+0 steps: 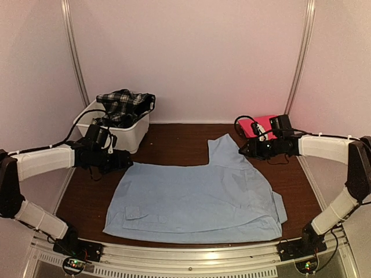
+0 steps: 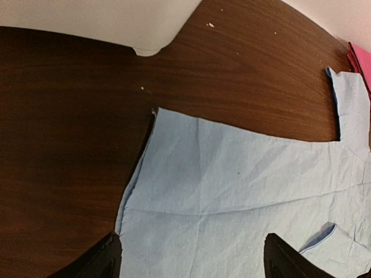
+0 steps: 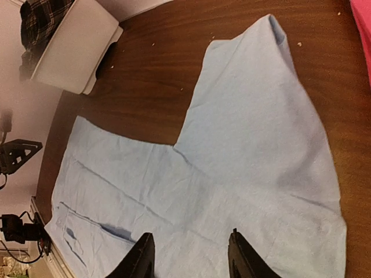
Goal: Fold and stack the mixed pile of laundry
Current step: Pick up the 1/3-folded T-shirt from the center of the board.
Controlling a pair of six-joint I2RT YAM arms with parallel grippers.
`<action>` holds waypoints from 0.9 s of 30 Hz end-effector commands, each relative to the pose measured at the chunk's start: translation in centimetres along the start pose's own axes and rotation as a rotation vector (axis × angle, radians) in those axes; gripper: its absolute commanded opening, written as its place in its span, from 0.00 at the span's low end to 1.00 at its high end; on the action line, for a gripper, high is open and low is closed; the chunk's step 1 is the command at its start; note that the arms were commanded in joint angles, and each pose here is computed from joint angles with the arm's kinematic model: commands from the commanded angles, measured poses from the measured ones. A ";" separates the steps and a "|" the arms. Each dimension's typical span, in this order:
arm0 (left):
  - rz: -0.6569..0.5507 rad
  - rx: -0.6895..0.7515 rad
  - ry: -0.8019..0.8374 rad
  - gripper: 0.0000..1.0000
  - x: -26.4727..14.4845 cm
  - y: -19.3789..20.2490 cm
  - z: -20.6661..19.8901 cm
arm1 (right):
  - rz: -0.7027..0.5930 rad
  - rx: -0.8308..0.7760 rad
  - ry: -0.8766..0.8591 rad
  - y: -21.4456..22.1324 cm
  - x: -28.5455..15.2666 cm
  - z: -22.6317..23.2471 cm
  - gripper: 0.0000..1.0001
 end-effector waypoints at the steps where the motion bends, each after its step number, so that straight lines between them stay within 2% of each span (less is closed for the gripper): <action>1: -0.087 0.031 0.034 0.86 -0.3 -3.0 0.4 | -0.028 -0.020 0.139 -3.6 2.2 -3.0 0.42; 7: -0.059 0.038 0.040 0.86 1.8 -3.7 0.5 | 0.005 -0.039 0.199 -5.4 5.6 -5.3 0.40; 20: -0.051 0.039 0.021 0.86 4.1 -5.2 1.1 | 0.048 -0.063 0.211 -9.3 11.2 -8.2 0.46; 27: -0.051 0.028 0.017 0.87 4.5 -5.7 1.6 | 0.079 -0.057 0.082 -10.6 13.4 -7.9 0.44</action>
Point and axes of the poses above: each gripper's point midway between its finger pads, its own x axis out along the fingers, its own z axis along the line the jaws close on, y = z × x, the point moved 10 cm from there along -x, back along the fingers, and after that the axes turned 10 degrees about x, right-handed, at the moved point
